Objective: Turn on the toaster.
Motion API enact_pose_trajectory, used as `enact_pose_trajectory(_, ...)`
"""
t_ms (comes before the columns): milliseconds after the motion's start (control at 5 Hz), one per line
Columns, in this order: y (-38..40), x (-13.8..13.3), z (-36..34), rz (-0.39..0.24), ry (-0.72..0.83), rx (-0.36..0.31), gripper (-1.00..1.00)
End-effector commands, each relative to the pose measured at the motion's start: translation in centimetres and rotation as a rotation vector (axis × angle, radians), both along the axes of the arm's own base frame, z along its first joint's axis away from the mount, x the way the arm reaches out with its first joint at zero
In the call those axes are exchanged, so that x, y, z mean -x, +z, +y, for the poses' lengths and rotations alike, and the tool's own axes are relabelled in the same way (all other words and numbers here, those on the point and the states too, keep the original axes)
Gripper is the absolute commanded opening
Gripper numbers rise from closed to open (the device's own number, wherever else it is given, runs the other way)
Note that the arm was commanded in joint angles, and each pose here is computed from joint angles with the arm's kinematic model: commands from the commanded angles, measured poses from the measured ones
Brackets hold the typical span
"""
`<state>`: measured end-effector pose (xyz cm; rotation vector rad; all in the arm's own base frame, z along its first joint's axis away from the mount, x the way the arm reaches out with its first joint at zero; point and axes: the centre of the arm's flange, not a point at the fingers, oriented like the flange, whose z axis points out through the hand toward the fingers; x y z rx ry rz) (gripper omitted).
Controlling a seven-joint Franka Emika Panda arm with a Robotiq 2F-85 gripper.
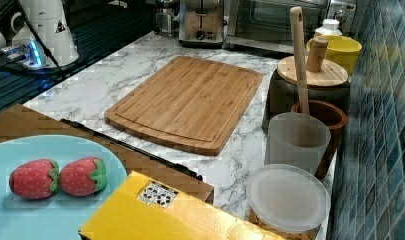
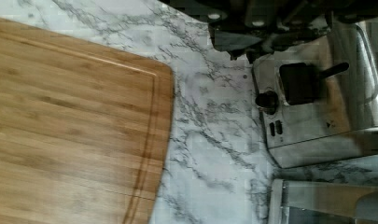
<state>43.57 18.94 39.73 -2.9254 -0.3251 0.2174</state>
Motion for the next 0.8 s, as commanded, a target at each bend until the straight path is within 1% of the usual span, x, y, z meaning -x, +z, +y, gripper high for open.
enact_pose_trajectory(200, 1.7, 2.3, 5.1, -0.023, 0.136, -0.149, -1.00)
enact_pose_trajectory(400, 0.9, 1.9, 5.8, -0.011, 0.121, -0.145, -1.00)
enact_pose_trajectory(600, -0.2, 0.9, 6.0, 0.023, 0.093, -0.132, -1.00)
enact_pose_trajectory(800, -0.1, 0.2, 6.4, 0.011, 0.072, -0.154, -1.00)
